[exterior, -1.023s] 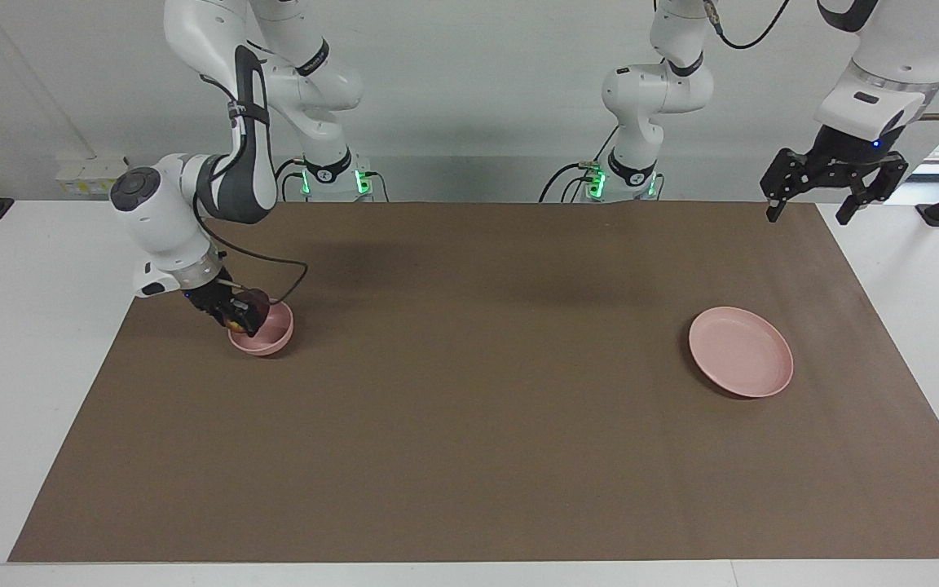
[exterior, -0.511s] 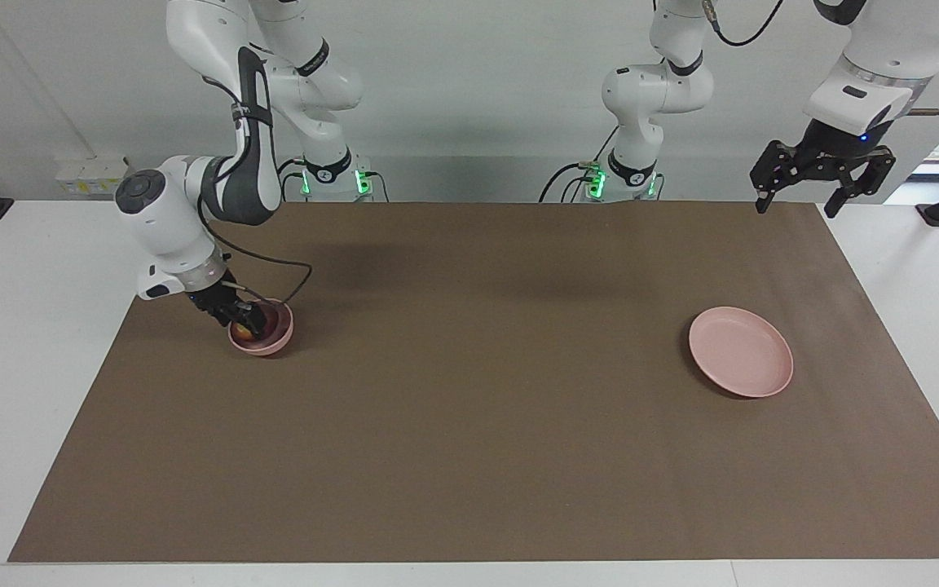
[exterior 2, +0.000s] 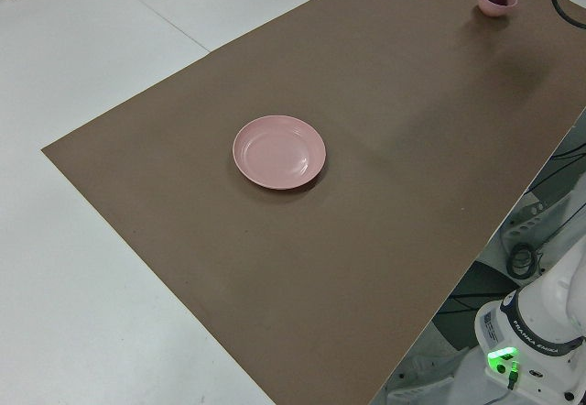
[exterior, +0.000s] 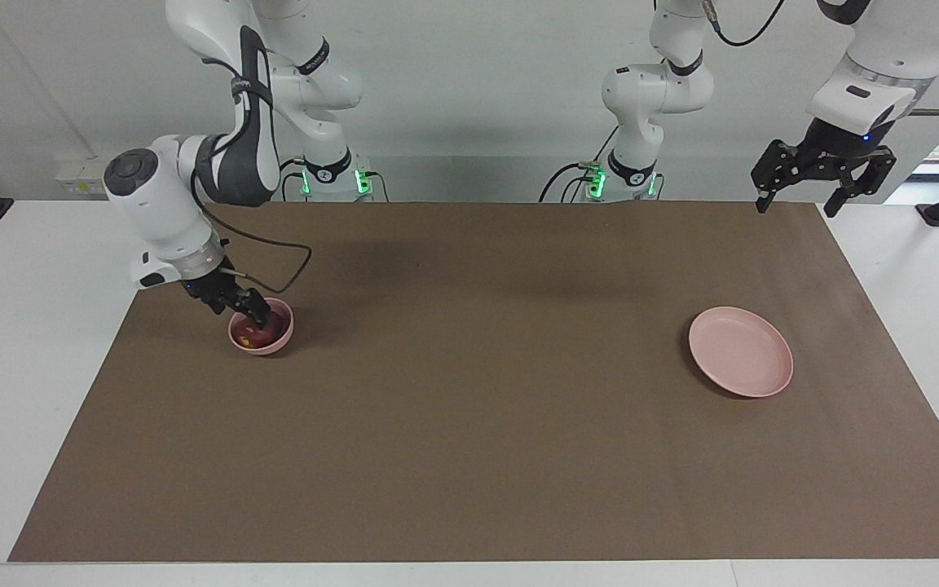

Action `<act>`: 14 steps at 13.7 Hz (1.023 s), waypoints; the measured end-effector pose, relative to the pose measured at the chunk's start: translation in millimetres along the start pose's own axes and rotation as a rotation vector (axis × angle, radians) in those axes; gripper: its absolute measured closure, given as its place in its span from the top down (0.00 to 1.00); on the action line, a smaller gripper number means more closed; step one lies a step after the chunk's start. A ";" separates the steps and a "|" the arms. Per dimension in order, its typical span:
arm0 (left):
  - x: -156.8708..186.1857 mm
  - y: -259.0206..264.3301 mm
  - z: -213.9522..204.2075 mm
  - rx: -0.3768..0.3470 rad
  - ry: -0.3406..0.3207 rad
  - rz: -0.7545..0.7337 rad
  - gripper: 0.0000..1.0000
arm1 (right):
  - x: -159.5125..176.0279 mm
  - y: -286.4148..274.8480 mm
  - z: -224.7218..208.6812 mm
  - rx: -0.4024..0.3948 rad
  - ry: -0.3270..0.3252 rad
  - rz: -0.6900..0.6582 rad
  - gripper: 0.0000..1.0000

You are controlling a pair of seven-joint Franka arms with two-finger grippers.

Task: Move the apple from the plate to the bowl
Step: 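Open the right gripper and withdraw it from the bowl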

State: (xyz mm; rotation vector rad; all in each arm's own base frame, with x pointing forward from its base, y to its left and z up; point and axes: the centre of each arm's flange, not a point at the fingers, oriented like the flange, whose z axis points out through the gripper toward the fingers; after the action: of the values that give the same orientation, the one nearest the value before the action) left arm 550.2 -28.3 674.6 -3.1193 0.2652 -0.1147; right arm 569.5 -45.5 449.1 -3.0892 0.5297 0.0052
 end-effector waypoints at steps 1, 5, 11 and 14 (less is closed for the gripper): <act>-0.5 -3.3 0.0 -0.006 0.000 -0.007 1.00 | -6.7 -3.5 -35.5 -0.024 0.005 -0.022 1.00; -2.6 -6.3 1.3 -0.018 -0.014 -0.015 1.00 | -54.8 -18.3 -162.7 -0.046 0.023 -0.077 1.00; -6.1 -3.4 0.3 -0.023 -0.030 -0.011 1.00 | -76.6 -3.1 -235.0 -0.040 0.026 -0.086 1.00; -6.3 -4.4 0.1 -0.023 -0.030 -0.013 1.00 | -66.6 14.5 -224.5 -0.028 -0.001 -0.079 1.00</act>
State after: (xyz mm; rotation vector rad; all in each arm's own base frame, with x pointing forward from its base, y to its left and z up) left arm 544.7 -22.9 674.1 -3.1430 0.2483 -0.0659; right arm 502.3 -38.7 673.7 -3.1350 0.4103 0.0132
